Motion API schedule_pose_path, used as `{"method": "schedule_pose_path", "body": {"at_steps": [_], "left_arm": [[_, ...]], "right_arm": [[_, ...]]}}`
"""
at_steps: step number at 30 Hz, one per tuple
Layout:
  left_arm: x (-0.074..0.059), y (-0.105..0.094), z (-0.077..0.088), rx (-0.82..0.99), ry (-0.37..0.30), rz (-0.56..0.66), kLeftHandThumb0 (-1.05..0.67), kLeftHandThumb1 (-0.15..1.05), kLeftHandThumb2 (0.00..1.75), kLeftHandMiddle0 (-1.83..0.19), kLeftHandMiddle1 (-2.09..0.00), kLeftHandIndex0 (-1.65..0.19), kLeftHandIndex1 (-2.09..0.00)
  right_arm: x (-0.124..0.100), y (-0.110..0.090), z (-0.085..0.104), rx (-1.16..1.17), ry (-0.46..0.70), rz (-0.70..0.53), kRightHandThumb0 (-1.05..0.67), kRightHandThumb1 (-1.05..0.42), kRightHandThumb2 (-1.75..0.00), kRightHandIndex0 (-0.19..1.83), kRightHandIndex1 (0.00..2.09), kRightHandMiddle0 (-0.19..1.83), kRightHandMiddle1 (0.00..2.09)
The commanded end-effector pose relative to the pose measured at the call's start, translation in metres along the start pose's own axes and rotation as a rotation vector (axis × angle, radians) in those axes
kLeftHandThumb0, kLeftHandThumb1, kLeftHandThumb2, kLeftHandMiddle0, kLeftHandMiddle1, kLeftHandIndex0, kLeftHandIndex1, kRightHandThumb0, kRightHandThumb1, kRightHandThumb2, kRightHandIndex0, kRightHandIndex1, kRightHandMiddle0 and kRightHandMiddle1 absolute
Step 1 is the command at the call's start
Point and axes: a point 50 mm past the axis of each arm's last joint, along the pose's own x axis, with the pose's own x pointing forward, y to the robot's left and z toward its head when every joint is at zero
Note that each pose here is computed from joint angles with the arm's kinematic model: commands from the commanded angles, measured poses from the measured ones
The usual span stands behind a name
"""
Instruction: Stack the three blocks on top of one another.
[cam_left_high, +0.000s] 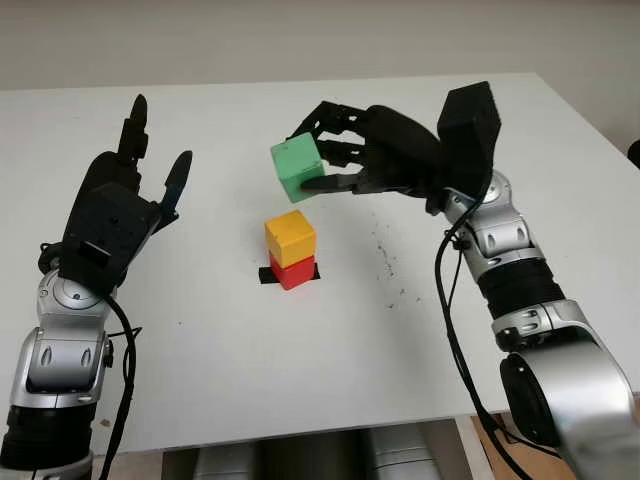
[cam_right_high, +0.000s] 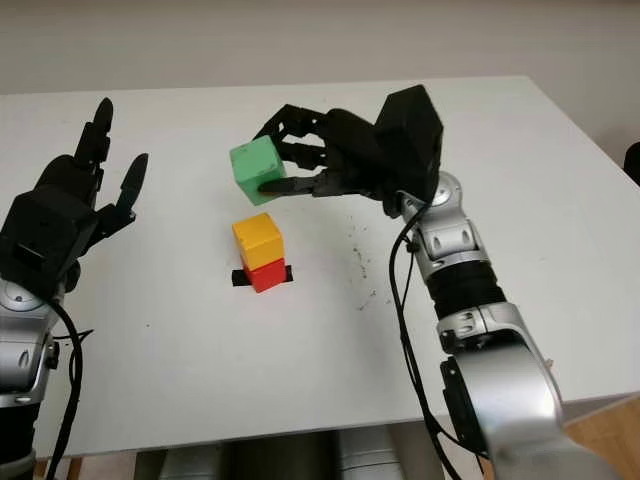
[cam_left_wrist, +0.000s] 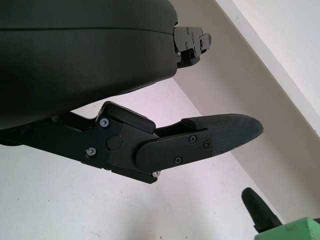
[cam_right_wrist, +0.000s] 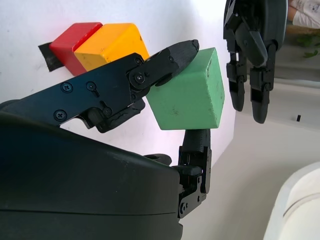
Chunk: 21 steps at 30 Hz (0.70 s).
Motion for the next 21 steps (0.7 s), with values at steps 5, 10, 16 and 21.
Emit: {"method": "schedule_pose_path", "body": {"at_steps": [5, 10, 16, 21], "left_arm": [[-0.002, 0.004, 0.002, 0.008, -0.002, 0.021, -0.78, 1.05, 0.64, 0.18, -0.05, 0.13, -0.05], [-0.002, 0.004, 0.002, 0.011, 0.001, 0.022, -0.77, 1.05, 0.64, 0.17, -0.05, 0.13, -0.05], [-0.003, 0.004, 0.003, 0.005, 0.004, 0.023, -0.78, 1.05, 0.64, 0.17, -0.05, 0.12, -0.06], [-0.004, 0.005, 0.003, 0.013, 0.008, 0.029, -0.77, 1.05, 0.64, 0.17, -0.05, 0.12, -0.06]], "right_arm": [[0.008, 0.001, 0.006, -0.001, -0.023, 0.024, -0.46, -0.98, -0.05, 0.33, 0.02, 0.33, 1.62], [0.010, 0.004, -0.001, 0.010, 0.008, 0.058, -0.49, -0.97, -0.05, 0.30, 0.01, 0.34, 1.61], [0.009, 0.005, -0.007, 0.064, 0.040, 0.134, -0.48, -0.97, -0.05, 0.29, 0.01, 0.35, 1.56], [0.009, 0.001, -0.011, 0.132, 0.076, 0.175, -0.49, -0.96, -0.05, 0.27, 0.01, 0.39, 1.51]]}}
